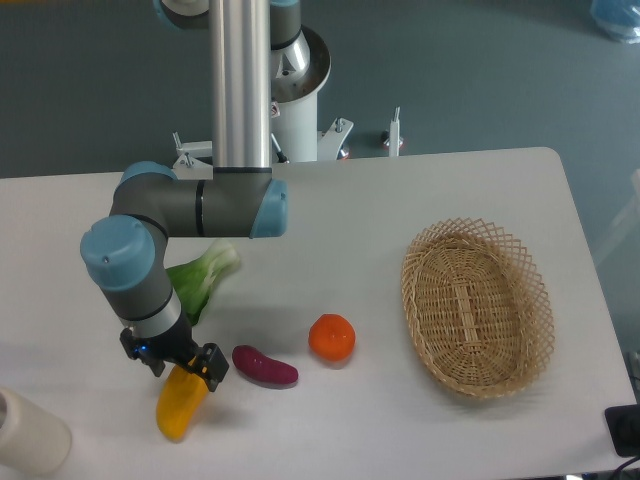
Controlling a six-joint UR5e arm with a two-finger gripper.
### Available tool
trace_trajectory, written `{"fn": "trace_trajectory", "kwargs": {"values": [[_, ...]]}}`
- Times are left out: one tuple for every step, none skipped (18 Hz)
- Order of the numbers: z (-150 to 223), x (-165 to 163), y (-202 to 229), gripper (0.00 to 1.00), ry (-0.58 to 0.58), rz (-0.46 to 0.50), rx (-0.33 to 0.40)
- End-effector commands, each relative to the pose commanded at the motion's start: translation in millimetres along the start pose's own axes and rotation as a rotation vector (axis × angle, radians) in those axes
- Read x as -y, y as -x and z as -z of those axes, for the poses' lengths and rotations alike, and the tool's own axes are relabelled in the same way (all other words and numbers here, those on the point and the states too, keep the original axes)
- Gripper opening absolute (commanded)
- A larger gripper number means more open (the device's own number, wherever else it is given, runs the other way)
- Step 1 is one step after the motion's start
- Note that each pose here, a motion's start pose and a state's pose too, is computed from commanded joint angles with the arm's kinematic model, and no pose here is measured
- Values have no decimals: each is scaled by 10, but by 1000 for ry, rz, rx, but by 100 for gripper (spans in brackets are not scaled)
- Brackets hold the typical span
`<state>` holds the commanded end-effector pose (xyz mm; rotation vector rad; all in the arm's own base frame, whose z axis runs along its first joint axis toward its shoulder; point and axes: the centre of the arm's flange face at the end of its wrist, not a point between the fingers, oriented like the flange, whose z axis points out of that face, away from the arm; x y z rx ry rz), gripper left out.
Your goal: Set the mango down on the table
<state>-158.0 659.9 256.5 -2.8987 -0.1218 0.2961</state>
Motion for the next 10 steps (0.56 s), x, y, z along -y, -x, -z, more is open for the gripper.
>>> {"fn": "trace_trajectory", "kwargs": {"values": [[31, 4, 36, 100, -5, 5, 2], [115, -5, 121, 100, -19, 18, 2], [144, 5, 146, 100, -25, 22, 1], [158, 17, 174, 100, -29, 25, 3], [146, -12, 183, 100, -23, 27, 2], [170, -25, 203, 100, -24, 29, 3], [174, -32, 212, 100, -23, 30, 3], [208, -34, 214, 100, -28, 31, 5], [207, -36, 215, 100, -26, 32, 6], [212, -41, 215, 100, -25, 32, 7]]}}
